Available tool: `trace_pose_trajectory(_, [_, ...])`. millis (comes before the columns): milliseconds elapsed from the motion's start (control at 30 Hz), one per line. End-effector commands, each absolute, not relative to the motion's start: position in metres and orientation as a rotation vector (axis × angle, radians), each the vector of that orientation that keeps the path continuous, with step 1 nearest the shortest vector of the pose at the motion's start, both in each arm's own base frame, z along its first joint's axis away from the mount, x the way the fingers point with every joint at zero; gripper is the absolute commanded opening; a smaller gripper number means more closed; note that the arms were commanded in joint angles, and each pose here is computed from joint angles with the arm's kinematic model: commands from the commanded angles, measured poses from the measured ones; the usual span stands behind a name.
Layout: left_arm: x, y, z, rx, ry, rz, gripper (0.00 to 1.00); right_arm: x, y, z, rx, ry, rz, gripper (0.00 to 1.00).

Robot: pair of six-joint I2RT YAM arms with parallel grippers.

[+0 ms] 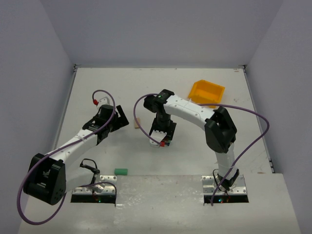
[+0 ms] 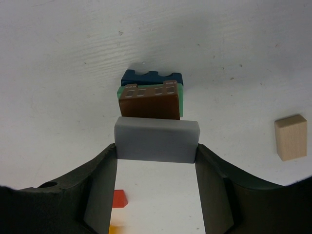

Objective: Build the wood block tower

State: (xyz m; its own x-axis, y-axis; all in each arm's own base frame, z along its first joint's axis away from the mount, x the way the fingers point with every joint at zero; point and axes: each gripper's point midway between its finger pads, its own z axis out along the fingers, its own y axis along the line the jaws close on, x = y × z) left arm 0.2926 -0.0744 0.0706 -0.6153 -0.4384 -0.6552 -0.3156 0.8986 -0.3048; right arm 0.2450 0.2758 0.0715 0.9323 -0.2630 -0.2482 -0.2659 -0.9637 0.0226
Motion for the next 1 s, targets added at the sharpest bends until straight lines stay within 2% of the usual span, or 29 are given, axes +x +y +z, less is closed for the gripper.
trace_pose_trajectory(0, [0.3095,-0.0801,0.0911,-0.516,2.217,-0.241,1.0,0.2098,0.2511,0.0895,-3.155,0.368,0.553,0.58])
trace_pose_trajectory(967, [0.3111,-0.0802,0.091,-0.514,2.219,-0.236,1.0,0.2051,0.2488,0.0836,-3.178,0.347,0.571,0.64])
